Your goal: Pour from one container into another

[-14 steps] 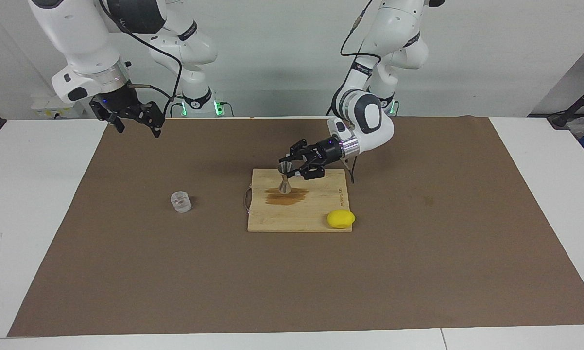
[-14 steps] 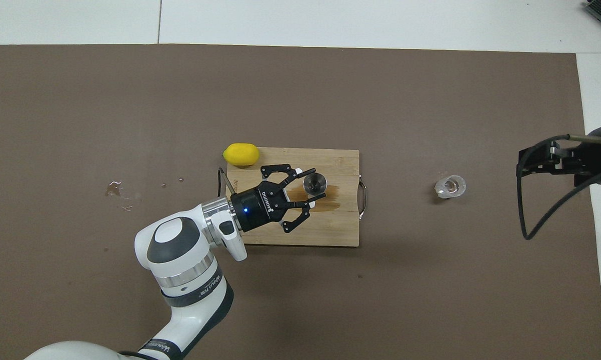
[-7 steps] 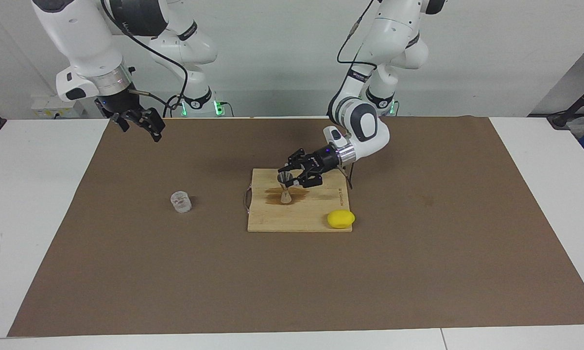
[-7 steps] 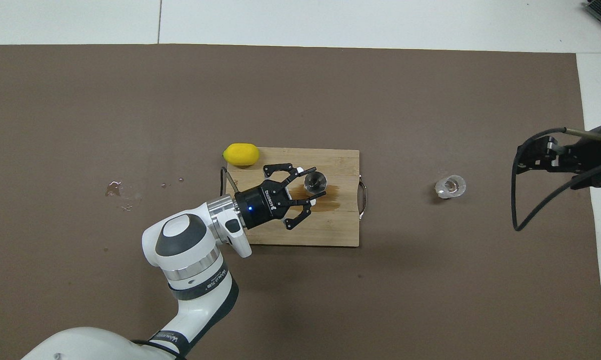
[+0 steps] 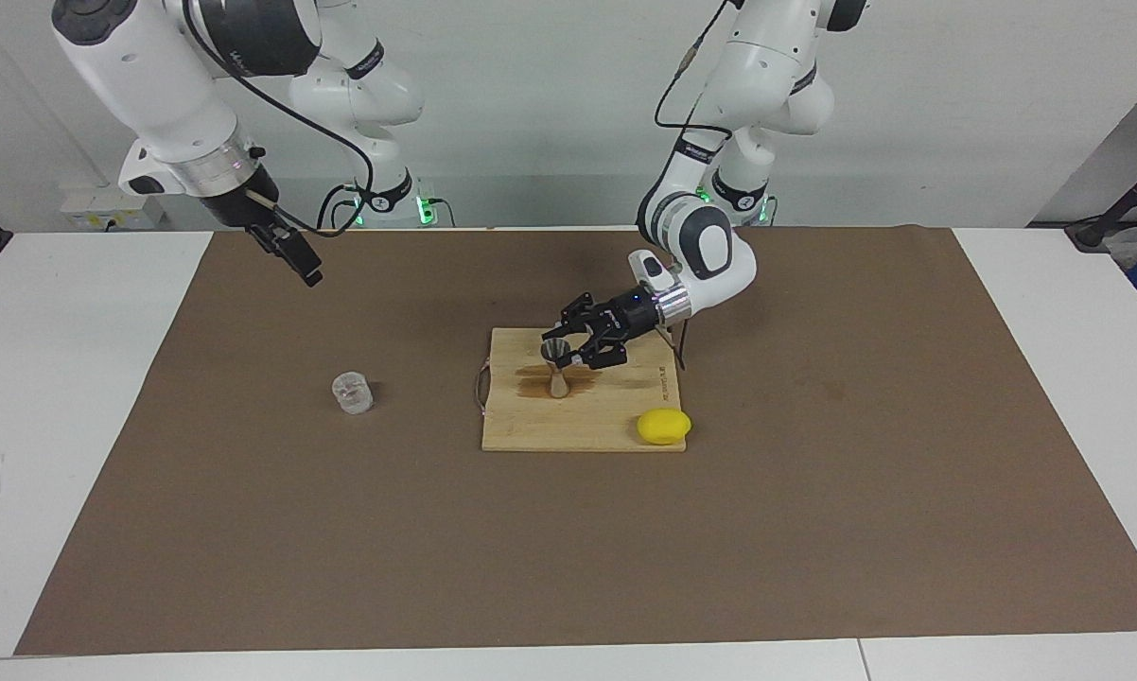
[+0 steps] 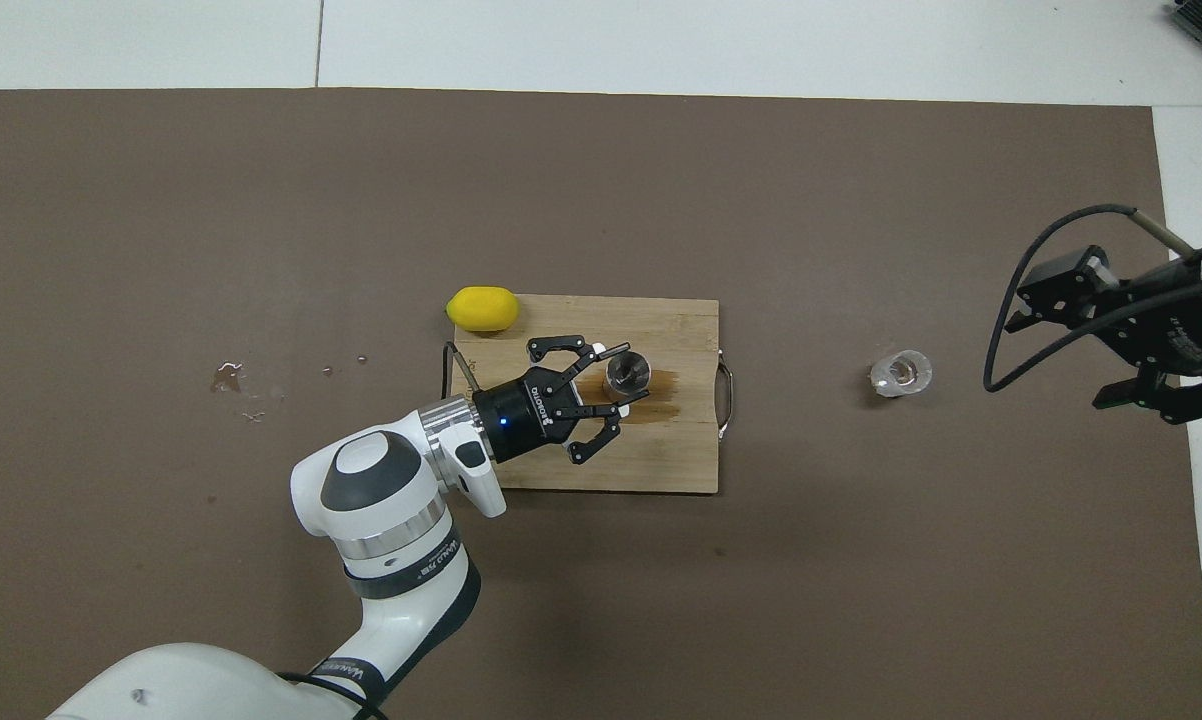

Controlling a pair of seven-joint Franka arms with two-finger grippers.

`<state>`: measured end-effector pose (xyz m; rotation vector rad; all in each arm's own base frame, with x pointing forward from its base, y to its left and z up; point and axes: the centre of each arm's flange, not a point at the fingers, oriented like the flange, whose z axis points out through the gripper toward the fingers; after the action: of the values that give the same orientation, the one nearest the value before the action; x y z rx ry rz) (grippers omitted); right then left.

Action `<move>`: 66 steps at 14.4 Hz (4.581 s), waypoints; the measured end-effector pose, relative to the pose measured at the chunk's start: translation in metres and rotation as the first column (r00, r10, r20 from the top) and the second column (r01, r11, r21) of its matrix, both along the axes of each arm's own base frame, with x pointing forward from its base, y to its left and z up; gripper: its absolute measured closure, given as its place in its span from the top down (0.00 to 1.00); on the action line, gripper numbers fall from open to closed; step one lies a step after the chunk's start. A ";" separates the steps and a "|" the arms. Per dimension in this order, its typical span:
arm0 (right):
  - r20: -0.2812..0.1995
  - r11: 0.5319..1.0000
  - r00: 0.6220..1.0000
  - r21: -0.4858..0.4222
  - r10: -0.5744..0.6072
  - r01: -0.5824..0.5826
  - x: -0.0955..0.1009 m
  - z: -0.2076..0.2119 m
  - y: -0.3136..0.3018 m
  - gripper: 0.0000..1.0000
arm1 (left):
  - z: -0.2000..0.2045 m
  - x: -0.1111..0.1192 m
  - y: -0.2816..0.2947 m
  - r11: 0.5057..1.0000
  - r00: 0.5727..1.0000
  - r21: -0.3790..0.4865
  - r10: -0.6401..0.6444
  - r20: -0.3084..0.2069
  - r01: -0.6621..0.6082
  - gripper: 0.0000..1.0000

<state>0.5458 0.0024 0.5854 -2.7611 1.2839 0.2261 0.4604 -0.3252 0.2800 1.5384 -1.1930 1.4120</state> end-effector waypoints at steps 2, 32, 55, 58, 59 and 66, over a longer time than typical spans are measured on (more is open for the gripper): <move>-0.044 0.988 0.989 0.044 -0.144 0.146 0.005 -0.013 -0.017 0.99 | 0.000 0.000 0.000 1.000 1.000 0.000 0.002 -0.001 -0.002 0.53; -0.411 0.708 0.743 0.270 -0.528 0.653 -0.001 -0.259 -0.110 1.00 | -0.039 -0.005 0.163 0.987 0.993 0.109 -0.118 -0.004 0.118 1.00; -0.379 0.743 0.819 0.365 -0.431 0.561 0.018 -0.325 -0.075 0.98 | 0.087 0.095 0.422 0.406 0.683 0.671 -0.700 -0.209 0.621 1.00; -0.379 0.742 0.817 0.365 -0.434 0.563 0.018 -0.325 -0.076 0.79 | 0.132 0.111 0.419 0.334 0.665 0.700 -0.698 -0.266 0.631 1.00; -0.379 0.741 0.817 0.365 -0.434 0.563 0.018 -0.325 -0.077 0.68 | 0.151 0.117 0.415 0.306 0.670 0.715 -0.680 -0.298 0.628 1.00; -0.344 0.741 0.825 0.372 -0.449 0.559 0.026 -0.293 -0.065 0.51 | 0.251 0.119 0.347 0.209 0.707 0.759 -0.572 -0.416 0.616 1.00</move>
<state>0.5719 -0.0630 0.2928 -1.9396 1.7175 0.7198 0.5790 0.0223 0.5311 1.3379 -2.3838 0.1222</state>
